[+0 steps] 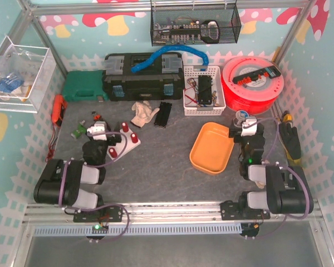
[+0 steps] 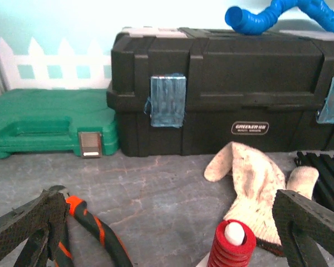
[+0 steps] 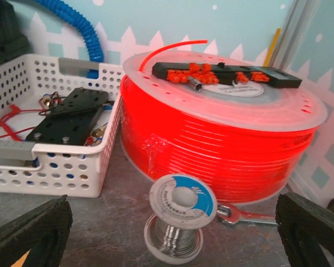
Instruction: Install the large spring
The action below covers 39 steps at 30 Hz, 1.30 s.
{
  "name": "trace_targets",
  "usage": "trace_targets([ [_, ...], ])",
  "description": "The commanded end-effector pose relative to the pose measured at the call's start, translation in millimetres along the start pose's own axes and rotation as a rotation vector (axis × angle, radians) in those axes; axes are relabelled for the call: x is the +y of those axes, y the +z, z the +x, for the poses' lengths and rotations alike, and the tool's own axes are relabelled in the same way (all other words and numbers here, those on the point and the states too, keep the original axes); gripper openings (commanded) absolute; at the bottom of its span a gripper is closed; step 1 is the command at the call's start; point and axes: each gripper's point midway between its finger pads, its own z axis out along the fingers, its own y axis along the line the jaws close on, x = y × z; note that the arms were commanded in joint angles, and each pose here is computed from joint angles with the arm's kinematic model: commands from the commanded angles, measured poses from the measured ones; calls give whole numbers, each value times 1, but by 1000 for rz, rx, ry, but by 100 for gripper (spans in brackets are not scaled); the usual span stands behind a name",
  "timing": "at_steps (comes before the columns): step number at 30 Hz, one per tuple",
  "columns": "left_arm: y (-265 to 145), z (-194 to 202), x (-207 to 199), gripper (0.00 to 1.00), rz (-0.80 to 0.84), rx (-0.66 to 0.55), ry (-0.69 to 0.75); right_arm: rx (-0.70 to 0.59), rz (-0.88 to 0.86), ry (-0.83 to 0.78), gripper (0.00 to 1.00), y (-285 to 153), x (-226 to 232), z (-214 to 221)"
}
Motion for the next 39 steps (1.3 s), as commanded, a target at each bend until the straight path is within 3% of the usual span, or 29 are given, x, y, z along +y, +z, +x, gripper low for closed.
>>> trace_targets([
  [1,0,-13,-6,99,43,-93,-15,-75,-49,21,99,-1,8,-10],
  [16,24,2,1,99,10,4,-32,-4,-92,5,99,20,18,14],
  [28,24,1,1,99,8,2,-35,-1,-89,6,99,20,18,15],
  [32,24,2,1,99,8,3,-34,-24,37,60,99,9,-4,15],
  [39,24,2,1,99,7,3,-34,-26,52,64,99,8,-6,14],
])
